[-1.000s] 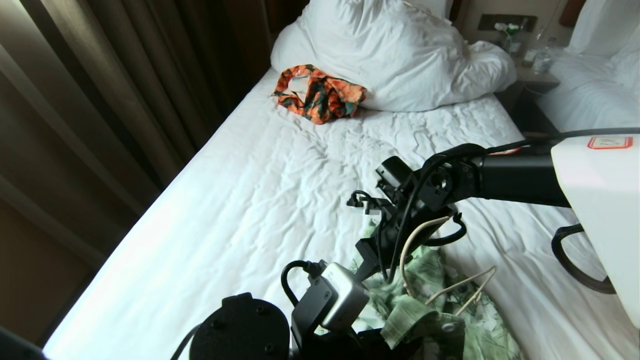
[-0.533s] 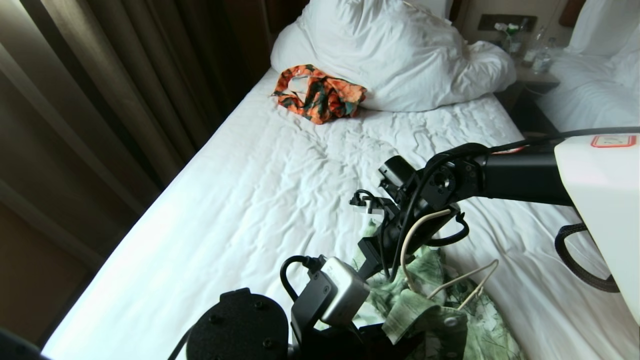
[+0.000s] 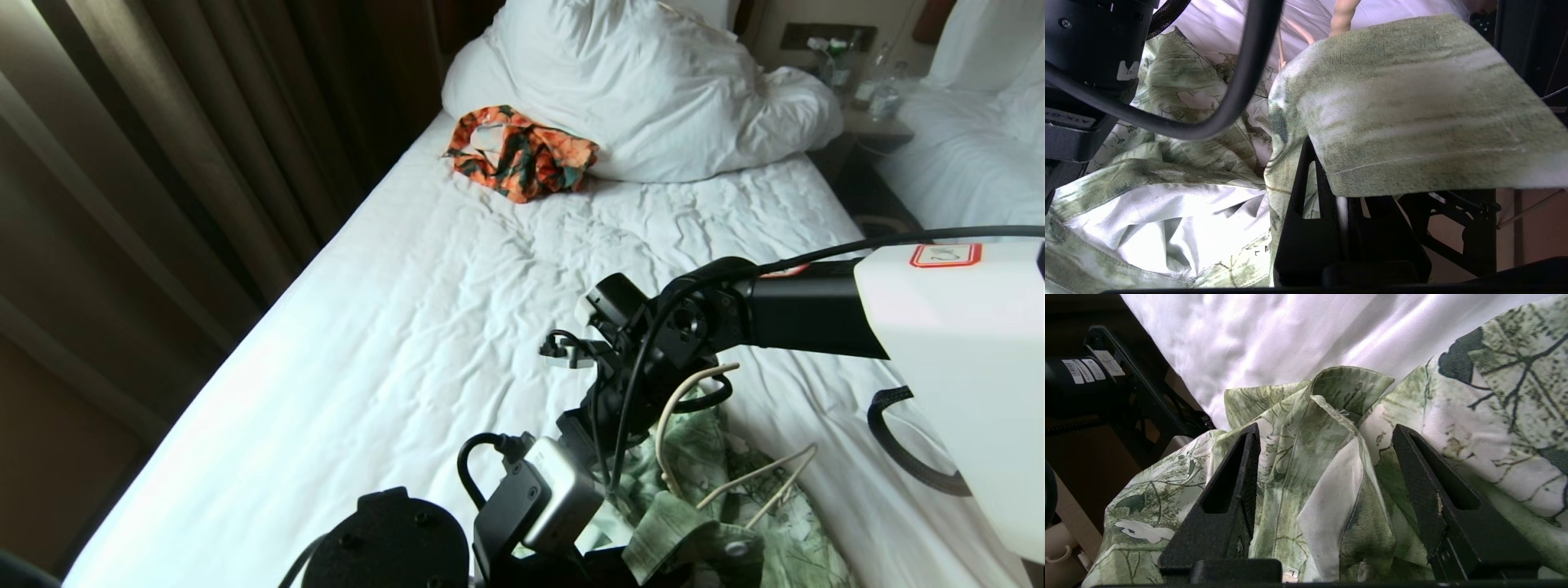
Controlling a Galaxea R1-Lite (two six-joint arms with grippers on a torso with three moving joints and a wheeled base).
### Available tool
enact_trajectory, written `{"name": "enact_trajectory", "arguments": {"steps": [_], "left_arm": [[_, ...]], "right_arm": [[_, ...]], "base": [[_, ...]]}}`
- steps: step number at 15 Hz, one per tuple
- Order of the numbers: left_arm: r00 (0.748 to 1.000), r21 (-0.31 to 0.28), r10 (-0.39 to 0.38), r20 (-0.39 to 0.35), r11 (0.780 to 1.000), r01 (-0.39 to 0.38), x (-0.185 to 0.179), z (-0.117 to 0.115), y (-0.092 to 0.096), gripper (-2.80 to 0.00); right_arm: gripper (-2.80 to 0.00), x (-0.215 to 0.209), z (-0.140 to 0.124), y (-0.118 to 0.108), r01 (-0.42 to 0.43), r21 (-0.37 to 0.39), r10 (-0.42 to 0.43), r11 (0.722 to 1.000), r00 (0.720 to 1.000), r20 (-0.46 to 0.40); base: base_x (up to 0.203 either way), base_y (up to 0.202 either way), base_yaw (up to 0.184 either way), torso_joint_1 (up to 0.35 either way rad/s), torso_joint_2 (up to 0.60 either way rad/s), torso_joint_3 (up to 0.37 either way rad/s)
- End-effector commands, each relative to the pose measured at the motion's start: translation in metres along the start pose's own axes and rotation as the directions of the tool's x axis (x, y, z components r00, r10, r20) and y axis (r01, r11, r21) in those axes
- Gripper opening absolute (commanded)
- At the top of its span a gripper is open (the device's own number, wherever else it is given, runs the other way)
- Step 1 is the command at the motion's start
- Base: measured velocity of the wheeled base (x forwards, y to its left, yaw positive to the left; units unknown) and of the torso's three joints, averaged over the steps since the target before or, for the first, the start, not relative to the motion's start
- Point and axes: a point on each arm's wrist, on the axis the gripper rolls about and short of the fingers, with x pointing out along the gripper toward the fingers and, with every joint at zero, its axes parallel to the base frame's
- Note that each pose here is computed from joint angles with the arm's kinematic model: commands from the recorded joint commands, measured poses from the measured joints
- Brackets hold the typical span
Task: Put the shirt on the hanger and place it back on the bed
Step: Hook the other side of the shirt onto the hanger
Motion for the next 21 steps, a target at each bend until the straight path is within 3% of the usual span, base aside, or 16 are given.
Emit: {"name": "enact_trajectory", "arguments": {"steps": [1, 5, 6, 12, 16, 21], "left_arm": [[1.000, -0.002, 0.000, 0.004, 1.000, 0.000, 0.000, 0.000, 0.000, -2.80], [1.000, -0.002, 0.004, 0.002, 1.000, -0.004, -0.001, -0.001, 0.000, -2.80], [1.000, -0.002, 0.005, 0.003, 1.000, -0.005, -0.001, -0.001, 0.000, -2.80], [1.000, -0.002, 0.006, 0.006, 1.000, -0.006, -0.001, 0.000, 0.000, -2.80], [1.000, -0.002, 0.007, 0.011, 1.000, -0.007, -0.001, 0.001, 0.000, -2.80], [0.998, -0.005, 0.022, 0.053, 1.000, -0.021, -0.006, 0.012, 0.005, -2.80]], "right_arm": [[0.00, 0.007, -0.003, 0.007, -0.014, -0.009, 0.014, 1.000, 1.000, -0.025], [0.00, 0.016, -0.006, 0.010, -0.019, -0.014, 0.018, 1.000, 0.998, -0.053], [-2.80, 0.017, -0.007, 0.010, -0.019, -0.016, 0.018, 1.000, 0.998, -0.058], [-2.80, 0.015, -0.015, 0.009, -0.018, -0.026, 0.015, 0.999, 0.992, -0.123], [-2.80, 0.009, -0.013, 0.006, -0.013, -0.018, 0.011, 1.000, 0.994, -0.109], [-2.80, -0.016, -0.009, -0.009, 0.011, 0.087, -0.007, 0.996, 0.999, -0.041]], "base": [[0.000, 0.000, 0.000, 0.000, 0.00, 0.000], [0.000, 0.000, 0.000, 0.000, 0.00, 0.000], [0.000, 0.000, 0.000, 0.000, 0.00, 0.000], [0.000, 0.000, 0.000, 0.000, 0.00, 0.000], [0.000, 0.000, 0.000, 0.000, 0.00, 0.000], [0.000, 0.000, 0.000, 0.000, 0.00, 0.000]]}}
